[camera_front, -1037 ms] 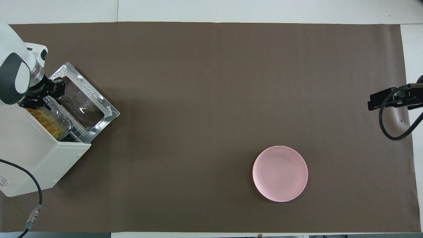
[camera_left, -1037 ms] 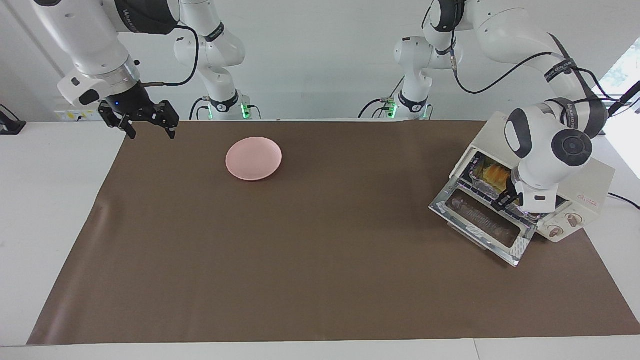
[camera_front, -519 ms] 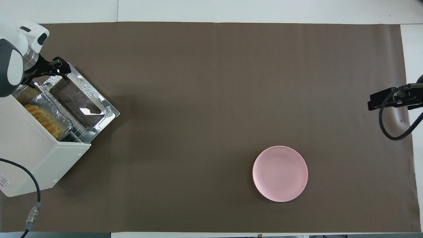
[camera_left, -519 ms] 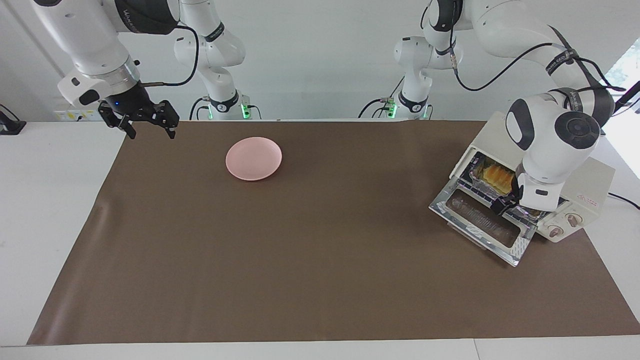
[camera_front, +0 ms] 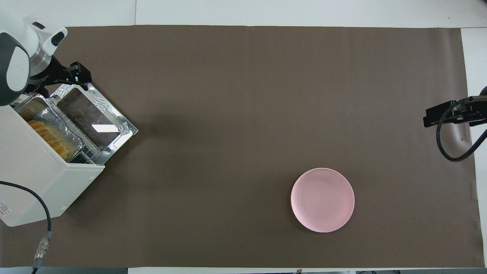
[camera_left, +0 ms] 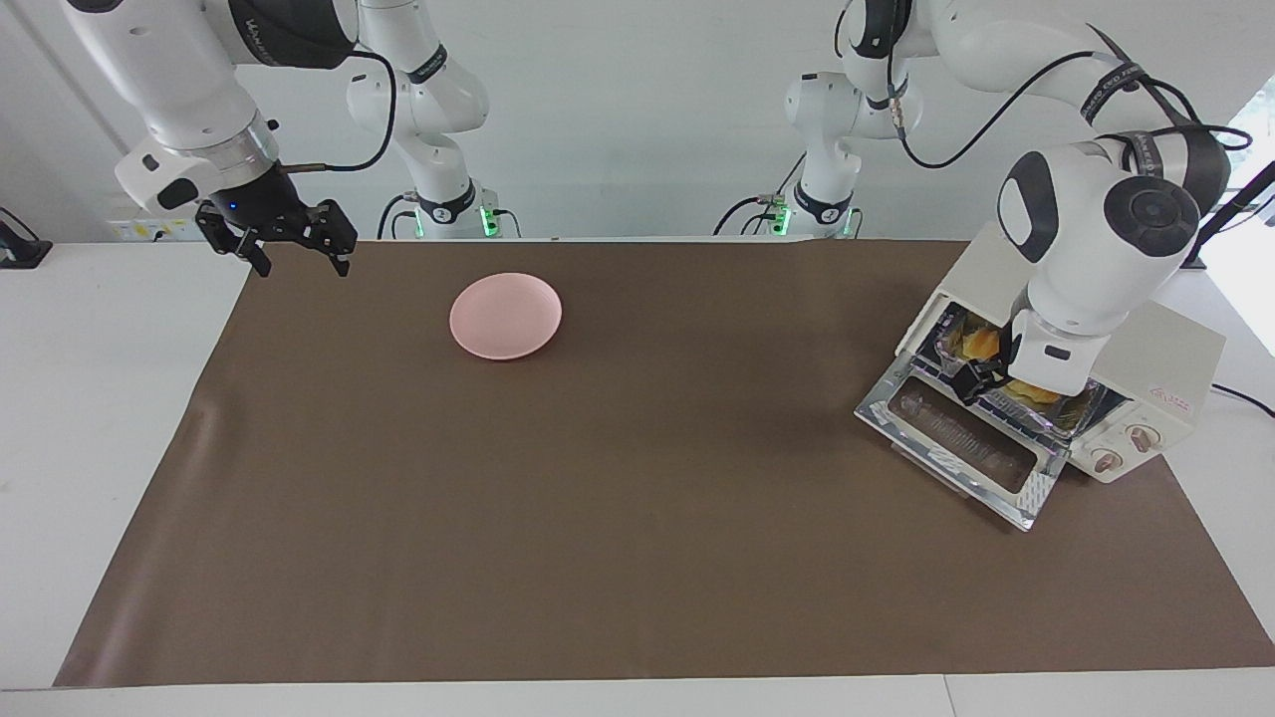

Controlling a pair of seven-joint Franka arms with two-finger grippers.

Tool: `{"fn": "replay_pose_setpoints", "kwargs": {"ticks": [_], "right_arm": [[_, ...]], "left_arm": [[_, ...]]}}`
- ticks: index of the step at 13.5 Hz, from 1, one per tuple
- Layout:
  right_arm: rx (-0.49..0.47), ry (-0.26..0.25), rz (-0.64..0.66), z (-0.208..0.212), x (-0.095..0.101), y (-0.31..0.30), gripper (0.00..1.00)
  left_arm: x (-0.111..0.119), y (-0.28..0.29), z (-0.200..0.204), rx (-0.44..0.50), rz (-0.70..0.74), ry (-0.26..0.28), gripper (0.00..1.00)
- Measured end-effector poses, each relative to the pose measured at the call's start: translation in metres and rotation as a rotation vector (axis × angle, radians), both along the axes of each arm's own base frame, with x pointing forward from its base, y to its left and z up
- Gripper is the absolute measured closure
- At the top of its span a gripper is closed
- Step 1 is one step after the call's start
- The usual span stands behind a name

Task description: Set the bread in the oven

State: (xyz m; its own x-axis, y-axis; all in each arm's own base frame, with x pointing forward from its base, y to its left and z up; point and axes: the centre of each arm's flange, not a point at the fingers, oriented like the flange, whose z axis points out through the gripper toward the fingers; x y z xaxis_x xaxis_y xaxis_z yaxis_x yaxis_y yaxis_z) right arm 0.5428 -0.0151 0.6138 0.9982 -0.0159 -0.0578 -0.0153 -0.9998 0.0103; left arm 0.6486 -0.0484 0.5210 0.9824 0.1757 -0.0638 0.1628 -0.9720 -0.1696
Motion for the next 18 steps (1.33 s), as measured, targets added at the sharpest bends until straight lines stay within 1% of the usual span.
{"fn": "replay_pose_setpoints", "kwargs": {"ticks": [3, 4, 5, 10, 13, 15, 18], "right_arm": [[0.0, 0.0, 0.0, 0.0, 0.0, 0.0, 0.0], [0.0, 0.0, 0.0, 0.0, 0.0, 0.0, 0.0], [0.0, 0.0, 0.0, 0.0, 0.0, 0.0, 0.0], [0.0, 0.0, 0.0, 0.0, 0.0, 0.0, 0.0], [0.0, 0.0, 0.0, 0.0, 0.0, 0.0, 0.0], [0.0, 0.0, 0.0, 0.0, 0.0, 0.0, 0.0], [0.0, 0.0, 0.0, 0.0, 0.0, 0.0, 0.0]], "left_arm": [[-0.027, 0.003, 0.043, -0.028, -0.069, 0.009, 0.0], [-0.038, 0.006, 0.055, -0.035, -0.077, 0.02, 0.0], [-0.054, 0.01, 0.07, -0.047, -0.094, 0.039, 0.0], [-0.086, 0.002, 0.072, -0.075, -0.148, 0.115, 0.0], [-0.105, 0.005, 0.072, -0.111, -0.164, 0.14, 0.0], [-0.112, 0.006, 0.071, -0.118, -0.171, 0.148, 0.0], [-0.112, 0.007, 0.07, -0.121, -0.171, 0.151, 0.0]]}}
